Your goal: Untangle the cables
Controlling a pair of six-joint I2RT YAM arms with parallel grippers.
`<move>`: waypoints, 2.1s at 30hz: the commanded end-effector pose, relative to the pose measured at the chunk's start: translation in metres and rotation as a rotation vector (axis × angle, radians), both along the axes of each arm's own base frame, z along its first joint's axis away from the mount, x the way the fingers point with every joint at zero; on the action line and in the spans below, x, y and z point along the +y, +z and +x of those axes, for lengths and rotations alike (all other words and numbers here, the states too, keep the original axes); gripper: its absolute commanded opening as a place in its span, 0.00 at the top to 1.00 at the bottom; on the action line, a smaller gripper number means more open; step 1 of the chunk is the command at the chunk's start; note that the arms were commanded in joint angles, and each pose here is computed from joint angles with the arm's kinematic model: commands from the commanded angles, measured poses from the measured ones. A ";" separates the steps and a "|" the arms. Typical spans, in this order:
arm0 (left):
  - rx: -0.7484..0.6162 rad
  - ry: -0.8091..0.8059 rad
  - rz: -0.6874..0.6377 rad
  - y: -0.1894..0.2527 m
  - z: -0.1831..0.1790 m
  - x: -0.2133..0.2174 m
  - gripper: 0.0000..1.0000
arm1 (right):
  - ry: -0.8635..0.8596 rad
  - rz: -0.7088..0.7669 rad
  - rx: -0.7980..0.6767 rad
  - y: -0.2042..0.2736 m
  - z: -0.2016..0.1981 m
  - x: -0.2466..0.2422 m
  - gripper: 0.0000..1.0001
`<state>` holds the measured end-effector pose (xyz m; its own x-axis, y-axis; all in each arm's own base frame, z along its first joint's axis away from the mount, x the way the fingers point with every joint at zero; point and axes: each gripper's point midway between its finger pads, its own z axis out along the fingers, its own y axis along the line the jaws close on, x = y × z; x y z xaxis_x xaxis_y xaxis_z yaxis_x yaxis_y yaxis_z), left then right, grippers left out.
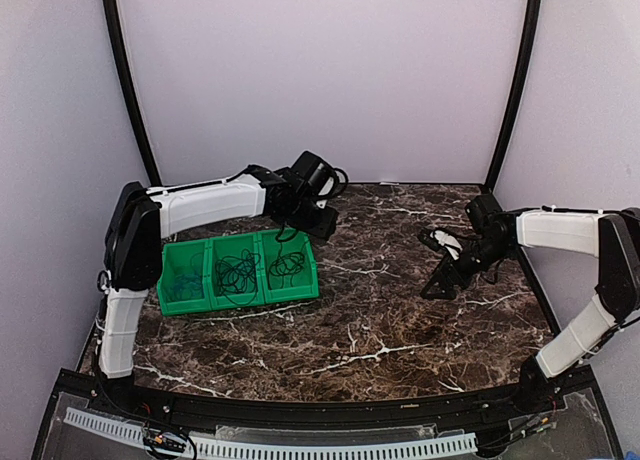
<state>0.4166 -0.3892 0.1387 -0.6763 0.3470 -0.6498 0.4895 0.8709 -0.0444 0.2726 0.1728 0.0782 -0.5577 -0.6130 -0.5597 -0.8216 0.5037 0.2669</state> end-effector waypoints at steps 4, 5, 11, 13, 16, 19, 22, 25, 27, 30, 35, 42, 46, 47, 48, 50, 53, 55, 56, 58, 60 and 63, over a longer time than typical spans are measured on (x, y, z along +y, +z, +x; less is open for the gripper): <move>-0.002 -0.028 0.222 -0.028 0.017 0.012 0.50 | 0.010 -0.001 -0.011 0.003 0.001 0.002 0.01; 0.001 -0.026 0.234 -0.029 0.017 0.013 0.51 | 0.009 0.000 -0.013 0.004 0.001 0.002 0.01; -0.010 -0.003 0.284 -0.032 0.020 0.021 0.74 | 0.009 -0.002 -0.001 0.001 0.000 0.002 0.01; -0.007 -0.009 0.263 -0.026 0.019 0.017 0.94 | 0.008 -0.003 0.004 0.000 0.000 0.002 0.01; -0.017 -0.029 0.201 -0.009 0.015 0.008 1.00 | 0.008 -0.005 0.001 0.000 0.001 0.002 0.01; -0.035 -0.052 0.117 0.016 0.009 -0.002 1.00 | 0.007 -0.007 0.004 -0.001 0.001 0.002 0.01; -0.060 -0.038 0.058 0.034 0.002 -0.003 1.00 | 0.006 -0.009 0.006 -0.002 0.001 0.002 0.01; -0.094 -0.013 0.000 0.061 -0.008 0.007 1.00 | 0.009 -0.012 0.008 -0.003 0.000 0.001 0.01; -0.116 0.008 -0.054 0.071 -0.015 0.014 1.00 | 0.010 -0.015 0.013 -0.005 0.000 0.001 0.01; -0.066 0.042 -0.115 0.056 -0.035 0.027 1.00 | 0.011 -0.019 0.019 -0.007 0.000 0.001 0.02; -0.009 0.076 -0.209 0.028 -0.057 0.038 1.00 | 0.015 -0.021 0.024 -0.008 0.000 0.002 0.01; 0.004 0.194 -0.075 -0.024 -0.040 0.060 1.00 | 0.019 -0.024 0.024 -0.008 -0.002 0.003 0.01; 0.017 0.252 -0.045 -0.041 -0.029 0.072 1.00 | 0.016 -0.025 0.015 -0.006 -0.002 0.003 0.01; 0.012 0.268 -0.037 -0.042 -0.026 0.076 1.00 | 0.013 -0.026 0.005 -0.005 0.000 0.003 0.01; 0.016 0.280 -0.026 -0.047 -0.024 0.078 1.00 | 0.009 -0.028 -0.005 -0.003 0.001 0.002 0.01; 0.026 0.310 -0.013 -0.054 -0.020 0.085 1.00 | -0.021 -0.042 -0.056 0.007 0.011 -0.001 0.01; 0.041 0.329 -0.013 -0.062 -0.016 0.091 0.97 | -0.168 -0.143 -0.233 0.026 0.044 -0.024 0.01; 0.045 0.323 -0.013 -0.059 -0.016 0.090 0.88 | -0.253 -0.196 -0.325 0.039 0.062 -0.042 0.01; 0.044 0.317 -0.017 -0.054 -0.017 0.089 0.84 | -0.286 -0.207 -0.351 0.044 0.068 -0.050 0.01; 0.025 0.304 -0.025 -0.041 -0.020 0.087 0.74 | -0.327 -0.220 -0.372 0.051 0.078 -0.064 0.01; -0.006 0.286 -0.027 -0.025 -0.023 0.086 0.67 | -0.356 -0.250 -0.345 0.047 0.085 -0.079 0.01; -0.061 0.273 -0.033 0.004 -0.029 0.087 0.57 | -0.403 -0.264 -0.250 0.034 0.091 -0.102 0.08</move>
